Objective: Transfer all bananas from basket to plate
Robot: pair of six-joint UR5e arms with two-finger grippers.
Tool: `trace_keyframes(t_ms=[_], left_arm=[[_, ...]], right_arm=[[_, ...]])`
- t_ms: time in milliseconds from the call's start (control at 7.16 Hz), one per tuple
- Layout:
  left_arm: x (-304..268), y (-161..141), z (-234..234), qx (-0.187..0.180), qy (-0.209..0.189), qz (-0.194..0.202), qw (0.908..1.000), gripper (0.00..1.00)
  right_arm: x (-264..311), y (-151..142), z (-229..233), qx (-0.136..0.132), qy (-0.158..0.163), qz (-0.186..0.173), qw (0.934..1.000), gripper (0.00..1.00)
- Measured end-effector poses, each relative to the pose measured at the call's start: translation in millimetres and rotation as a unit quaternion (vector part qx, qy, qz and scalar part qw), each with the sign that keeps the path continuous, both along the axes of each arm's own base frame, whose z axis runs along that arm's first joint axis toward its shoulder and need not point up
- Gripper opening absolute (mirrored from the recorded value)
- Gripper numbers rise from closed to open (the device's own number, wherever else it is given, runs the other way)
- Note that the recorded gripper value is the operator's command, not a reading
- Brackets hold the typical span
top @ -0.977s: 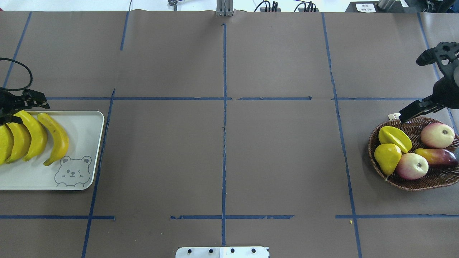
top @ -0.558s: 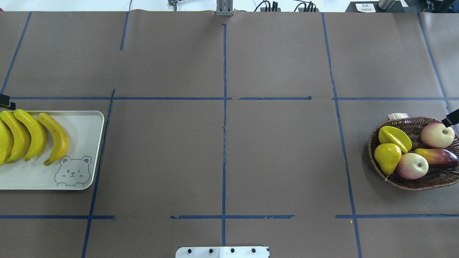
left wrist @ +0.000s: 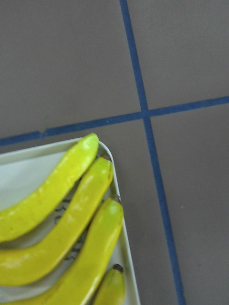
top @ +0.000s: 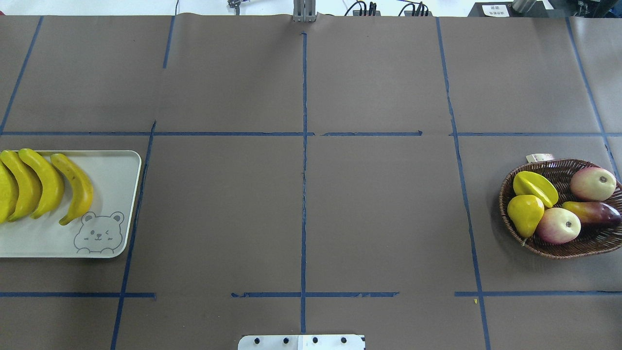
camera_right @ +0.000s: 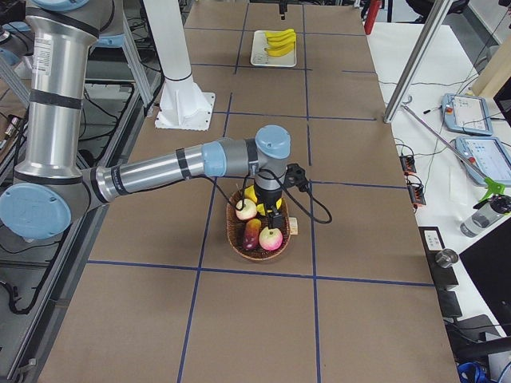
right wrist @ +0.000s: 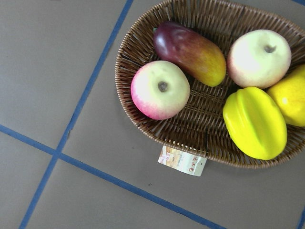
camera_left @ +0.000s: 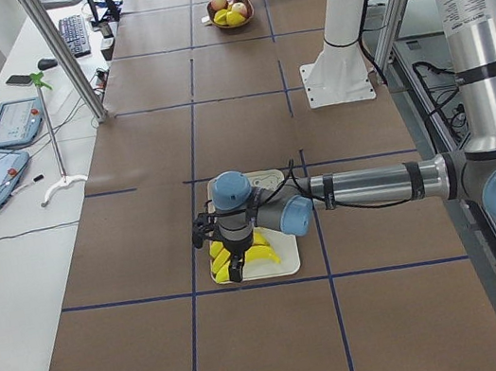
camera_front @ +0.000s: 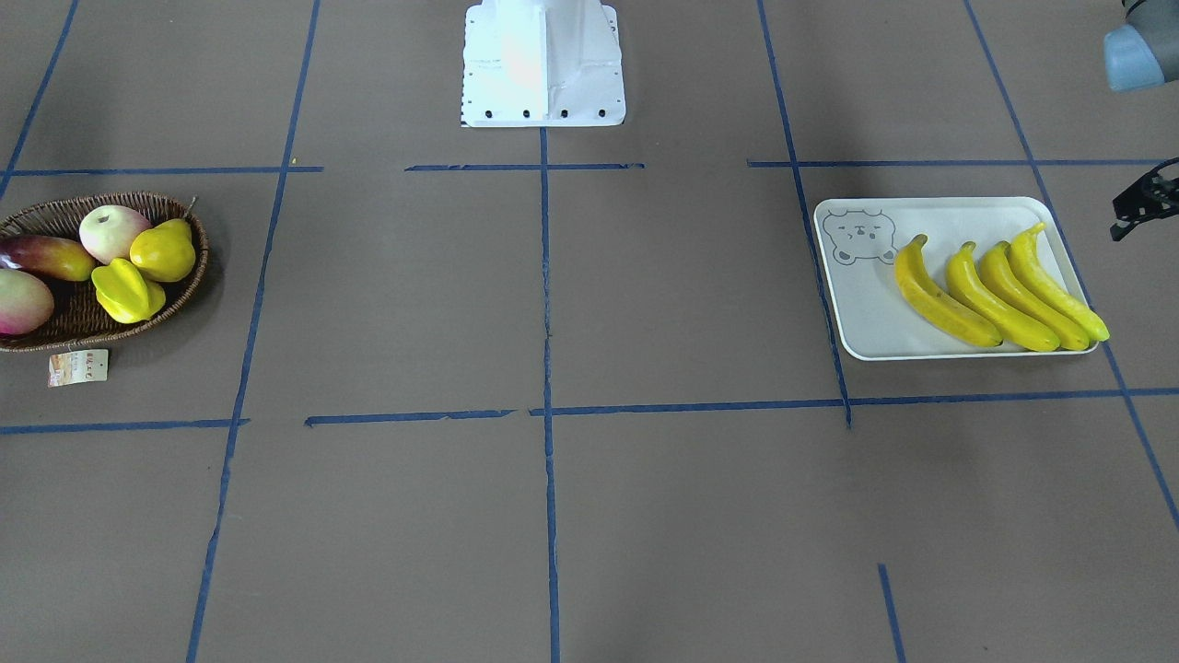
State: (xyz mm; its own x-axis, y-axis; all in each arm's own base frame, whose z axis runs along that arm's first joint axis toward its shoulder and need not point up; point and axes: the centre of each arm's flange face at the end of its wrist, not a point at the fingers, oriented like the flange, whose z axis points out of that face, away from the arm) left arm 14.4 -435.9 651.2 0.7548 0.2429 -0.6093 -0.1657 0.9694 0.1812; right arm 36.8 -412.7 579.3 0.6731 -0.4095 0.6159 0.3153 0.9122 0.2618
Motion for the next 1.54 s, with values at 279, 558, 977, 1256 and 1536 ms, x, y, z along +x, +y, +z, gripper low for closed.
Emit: trace_keyframes(t_ms=[279, 558, 977, 1256, 1536], left_arm=[[-48.9, 9.4, 11.3, -0.031, 0.001, 0.017, 0.9994, 1.0], [-70.1, 7.5, 7.6, -0.066, 0.032, -0.007, 0.9973, 1.0], [-73.6, 10.4, 10.9, -0.092, 0.037, -0.04, 0.9942, 1.0], [-73.8, 9.0, 12.1, -0.082, 0.038, -0.042, 0.9951, 1.0], [-74.4, 2.4, 1.6, -0.055, 0.035, -0.043, 0.9969, 1.0]], right_arm=[[18.0, 9.4, 21.1, -0.015, 0.0, 0.014, 0.9998, 1.0], [24.7, 18.4, 53.4, -0.058, -0.003, 0.032, 0.9978, 1.0], [25.1, 23.3, 66.1, -0.099, -0.005, 0.064, 0.993, 1.0], [25.2, 24.0, 68.1, -0.102, -0.004, 0.067, 0.9925, 1.0], [25.3, 24.3, 69.0, -0.103, -0.004, 0.067, 0.9924, 1.0]])
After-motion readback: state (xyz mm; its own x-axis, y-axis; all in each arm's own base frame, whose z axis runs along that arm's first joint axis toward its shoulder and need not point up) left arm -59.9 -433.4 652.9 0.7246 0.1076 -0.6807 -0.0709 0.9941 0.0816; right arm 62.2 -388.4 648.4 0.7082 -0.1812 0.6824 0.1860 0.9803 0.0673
